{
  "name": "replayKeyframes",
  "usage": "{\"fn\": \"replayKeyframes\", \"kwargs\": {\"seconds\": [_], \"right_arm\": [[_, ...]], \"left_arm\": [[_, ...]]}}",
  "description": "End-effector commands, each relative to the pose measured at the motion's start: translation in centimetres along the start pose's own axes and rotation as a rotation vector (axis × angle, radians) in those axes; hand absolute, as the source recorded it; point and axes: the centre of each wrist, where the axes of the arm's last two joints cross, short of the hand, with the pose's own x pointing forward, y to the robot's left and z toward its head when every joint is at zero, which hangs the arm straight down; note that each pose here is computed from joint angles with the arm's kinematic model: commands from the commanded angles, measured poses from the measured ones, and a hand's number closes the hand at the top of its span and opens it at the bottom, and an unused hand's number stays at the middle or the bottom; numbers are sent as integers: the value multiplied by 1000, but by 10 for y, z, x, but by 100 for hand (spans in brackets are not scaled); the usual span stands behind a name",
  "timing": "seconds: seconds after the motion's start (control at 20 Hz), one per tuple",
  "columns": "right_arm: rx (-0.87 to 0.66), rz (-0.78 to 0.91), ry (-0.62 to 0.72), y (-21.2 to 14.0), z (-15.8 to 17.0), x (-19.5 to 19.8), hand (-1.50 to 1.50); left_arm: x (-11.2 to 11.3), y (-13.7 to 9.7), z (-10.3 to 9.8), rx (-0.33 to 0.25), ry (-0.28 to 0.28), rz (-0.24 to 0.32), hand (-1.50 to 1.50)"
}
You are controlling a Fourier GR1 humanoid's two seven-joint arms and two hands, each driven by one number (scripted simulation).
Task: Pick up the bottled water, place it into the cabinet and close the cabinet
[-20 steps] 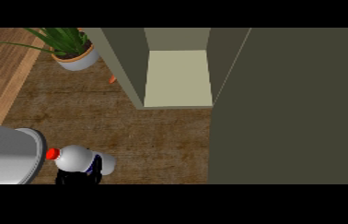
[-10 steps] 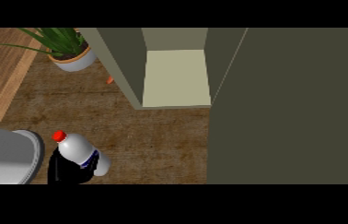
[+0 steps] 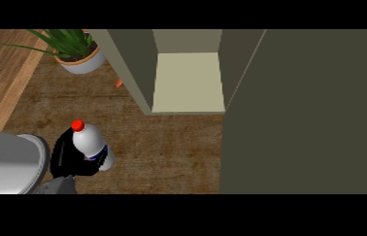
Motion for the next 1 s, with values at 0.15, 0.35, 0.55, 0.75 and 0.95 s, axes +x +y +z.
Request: {"fn": "replayKeyframes", "kwargs": {"seconds": [0.15, 0.35, 0.55, 0.75, 0.95], "right_arm": [[29, -16, -72, 12, -6, 43, -150], [30, -8, -101, 15, -5, 42, -150], [35, -12, -72, 17, -3, 39, -150], [22, -35, -88, 17, -3, 42, -150], [48, -26, -101, 12, -10, 37, -150]], "left_arm": [[11, -59, -30, -102, -16, -20, 150], [20, -101, -44, -137, 30, 0, 150], [30, -142, -50, -128, -8, -24, 150], [28, -179, -53, -139, -18, -60, 150], [40, -210, -72, -131, -20, -73, 150]]}}
